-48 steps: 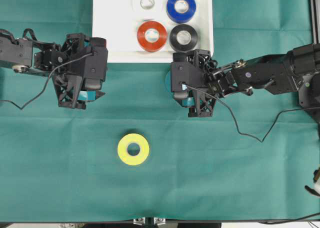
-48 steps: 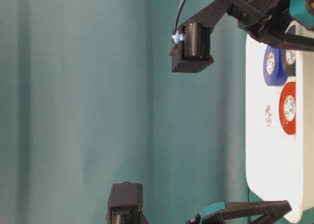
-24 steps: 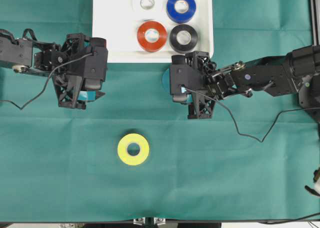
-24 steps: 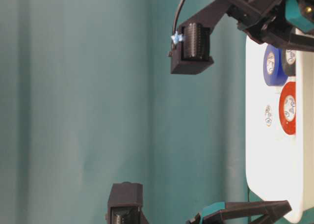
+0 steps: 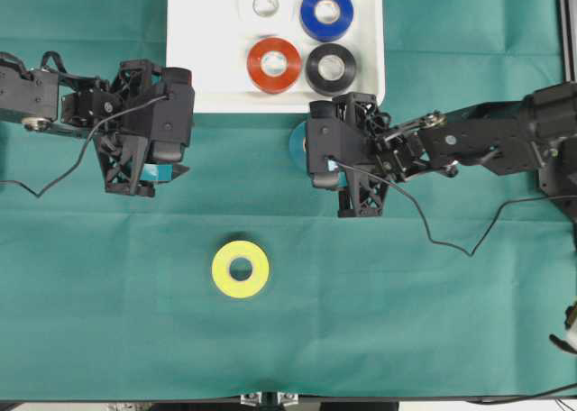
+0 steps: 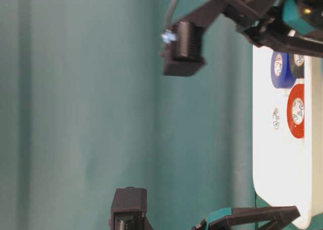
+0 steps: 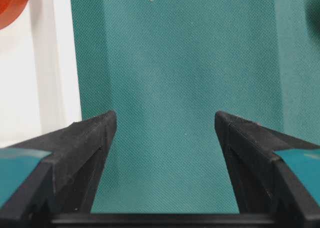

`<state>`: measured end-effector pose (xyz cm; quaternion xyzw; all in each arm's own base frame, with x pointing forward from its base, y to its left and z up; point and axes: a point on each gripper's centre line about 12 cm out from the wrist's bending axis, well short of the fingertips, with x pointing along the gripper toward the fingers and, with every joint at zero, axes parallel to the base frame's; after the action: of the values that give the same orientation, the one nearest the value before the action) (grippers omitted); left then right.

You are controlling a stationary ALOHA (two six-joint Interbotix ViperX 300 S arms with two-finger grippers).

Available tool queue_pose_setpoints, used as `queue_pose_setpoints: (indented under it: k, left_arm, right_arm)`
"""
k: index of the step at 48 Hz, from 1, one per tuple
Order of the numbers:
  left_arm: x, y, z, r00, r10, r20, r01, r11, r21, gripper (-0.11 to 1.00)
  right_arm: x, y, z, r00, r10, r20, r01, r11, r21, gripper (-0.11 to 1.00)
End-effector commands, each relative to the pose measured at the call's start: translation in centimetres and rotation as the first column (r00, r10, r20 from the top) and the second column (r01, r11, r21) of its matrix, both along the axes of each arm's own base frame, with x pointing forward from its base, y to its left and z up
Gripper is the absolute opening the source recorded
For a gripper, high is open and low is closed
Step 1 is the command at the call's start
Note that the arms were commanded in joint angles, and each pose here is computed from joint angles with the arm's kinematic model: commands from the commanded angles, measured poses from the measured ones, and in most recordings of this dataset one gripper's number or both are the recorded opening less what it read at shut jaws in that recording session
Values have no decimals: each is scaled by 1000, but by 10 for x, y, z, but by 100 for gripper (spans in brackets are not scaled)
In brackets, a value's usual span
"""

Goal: Put the tape alternately from left to right into the white case.
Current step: 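Lower the right gripper onto the teal tape roll and grasp it, then lift the teal roll and carry it into the tray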

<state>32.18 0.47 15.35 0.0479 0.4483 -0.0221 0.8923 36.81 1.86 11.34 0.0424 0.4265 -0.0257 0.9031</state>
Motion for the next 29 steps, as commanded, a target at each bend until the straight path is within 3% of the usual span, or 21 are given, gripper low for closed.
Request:
queue_pose_setpoints:
  k: [1,12,29]
  left_arm:
    - [2,-1,10,999,2,34,-2,1000,-3,90]
    - [2,-1,10,999,2,34,-2,1000,-3,90]
    - [3,-1,11,999,2,35,-2,1000,-3,90]
  right_arm:
    - [4,8,30,996,26,90,-27,1000,6,28]
    - [0,15,58,983,58,176,-60,998,10,28]
    - [6,12,63,973,97,207,-94,995,-26,28]
